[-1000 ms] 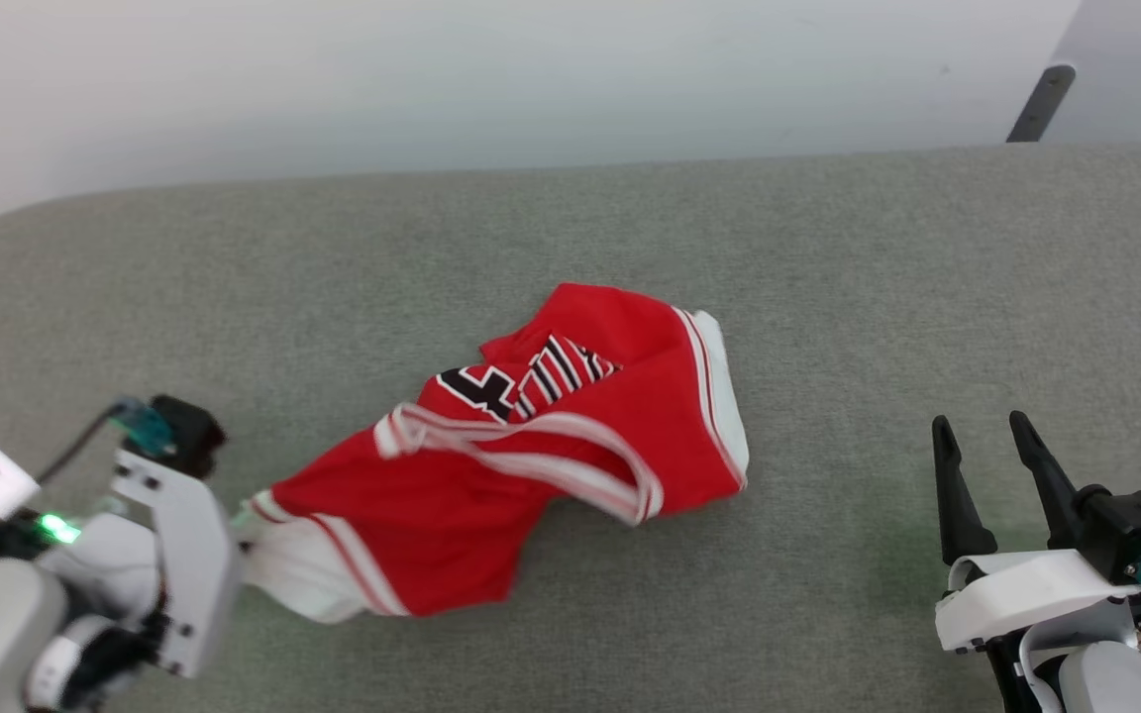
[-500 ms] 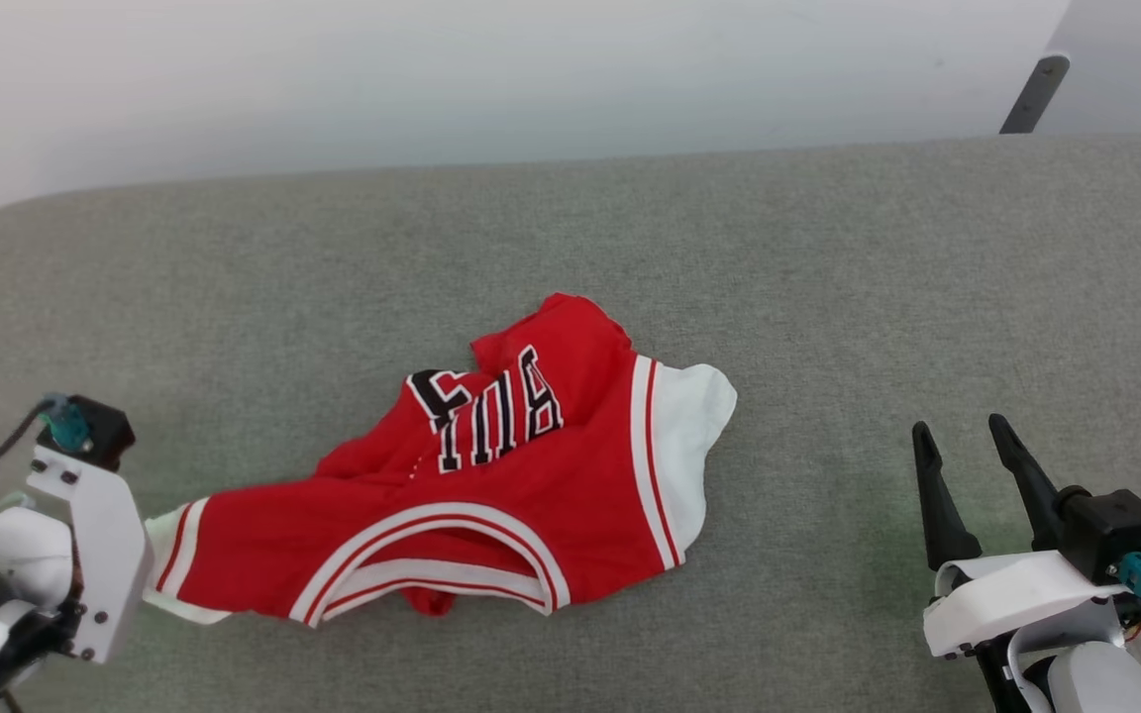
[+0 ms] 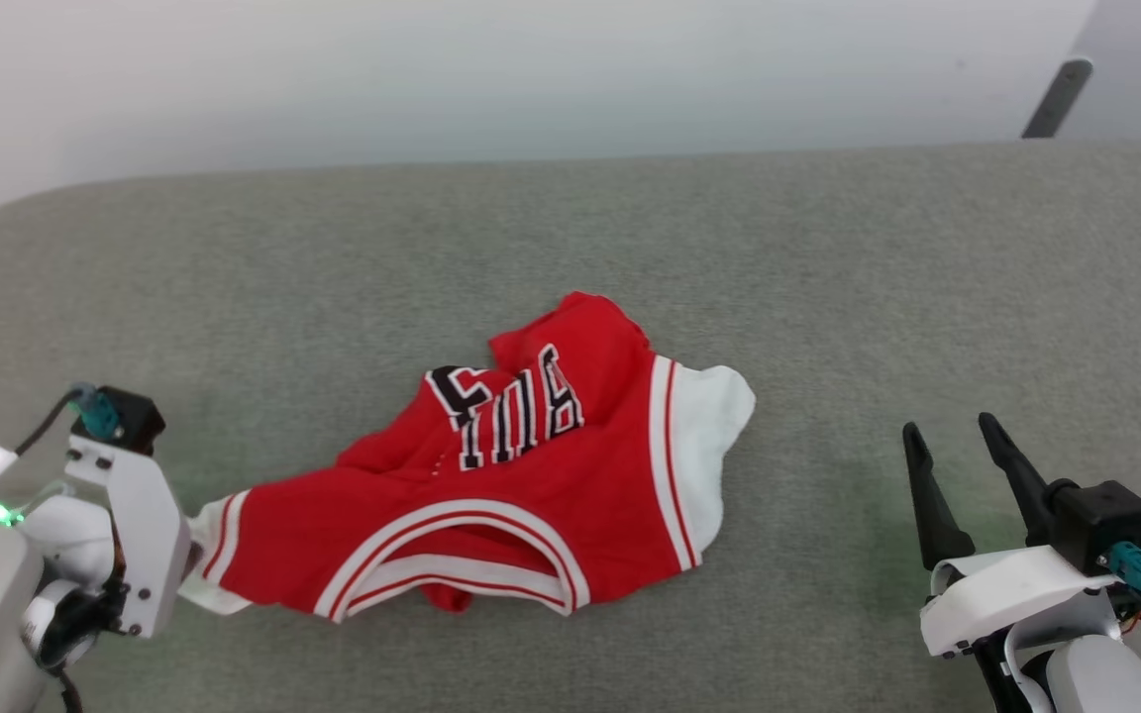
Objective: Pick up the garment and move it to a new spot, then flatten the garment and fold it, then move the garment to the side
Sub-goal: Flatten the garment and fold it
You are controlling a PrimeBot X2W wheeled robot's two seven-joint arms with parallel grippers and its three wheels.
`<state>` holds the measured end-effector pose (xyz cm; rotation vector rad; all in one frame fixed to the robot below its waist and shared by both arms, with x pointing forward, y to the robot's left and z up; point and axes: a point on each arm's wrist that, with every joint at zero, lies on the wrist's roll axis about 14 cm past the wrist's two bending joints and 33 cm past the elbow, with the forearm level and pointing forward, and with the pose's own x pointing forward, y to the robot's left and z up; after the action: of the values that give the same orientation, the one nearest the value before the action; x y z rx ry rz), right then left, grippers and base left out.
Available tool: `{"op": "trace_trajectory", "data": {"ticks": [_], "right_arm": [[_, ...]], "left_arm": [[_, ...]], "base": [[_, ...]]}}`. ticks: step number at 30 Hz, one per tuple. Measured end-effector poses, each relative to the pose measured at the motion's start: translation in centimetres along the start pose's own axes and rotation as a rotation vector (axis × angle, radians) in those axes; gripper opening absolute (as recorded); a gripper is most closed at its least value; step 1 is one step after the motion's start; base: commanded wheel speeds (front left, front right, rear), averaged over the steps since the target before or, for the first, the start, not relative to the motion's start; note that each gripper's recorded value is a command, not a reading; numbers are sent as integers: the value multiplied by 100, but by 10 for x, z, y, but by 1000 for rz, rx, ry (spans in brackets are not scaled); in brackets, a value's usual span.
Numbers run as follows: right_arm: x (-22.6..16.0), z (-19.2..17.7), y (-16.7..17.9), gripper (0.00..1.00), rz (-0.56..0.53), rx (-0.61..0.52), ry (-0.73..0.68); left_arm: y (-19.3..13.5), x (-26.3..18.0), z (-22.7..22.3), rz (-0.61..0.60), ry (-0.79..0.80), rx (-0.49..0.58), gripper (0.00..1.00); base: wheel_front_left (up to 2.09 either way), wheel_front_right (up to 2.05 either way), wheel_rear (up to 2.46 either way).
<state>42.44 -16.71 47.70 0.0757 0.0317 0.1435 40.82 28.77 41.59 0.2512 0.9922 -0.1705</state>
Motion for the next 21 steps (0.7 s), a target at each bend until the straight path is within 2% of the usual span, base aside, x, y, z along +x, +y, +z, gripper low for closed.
{"op": "trace_trajectory", "data": {"ticks": [4,7,16,21], "right_arm": [[4,0,11,100,40,4,17],[8,1,23,100,82,3,33],[16,-4,67,100,230,-1,114],[19,-17,83,100,295,-21,204]], "left_arm": [[2,-12,6,3,-42,-22,100],[3,-24,18,14,-130,-46,100],[-10,-64,47,31,-513,-173,100],[-3,-91,50,93,-712,-239,100]], "base": [[0,0,0],[0,0,0],[0,0,0],[0,0,0]]}}
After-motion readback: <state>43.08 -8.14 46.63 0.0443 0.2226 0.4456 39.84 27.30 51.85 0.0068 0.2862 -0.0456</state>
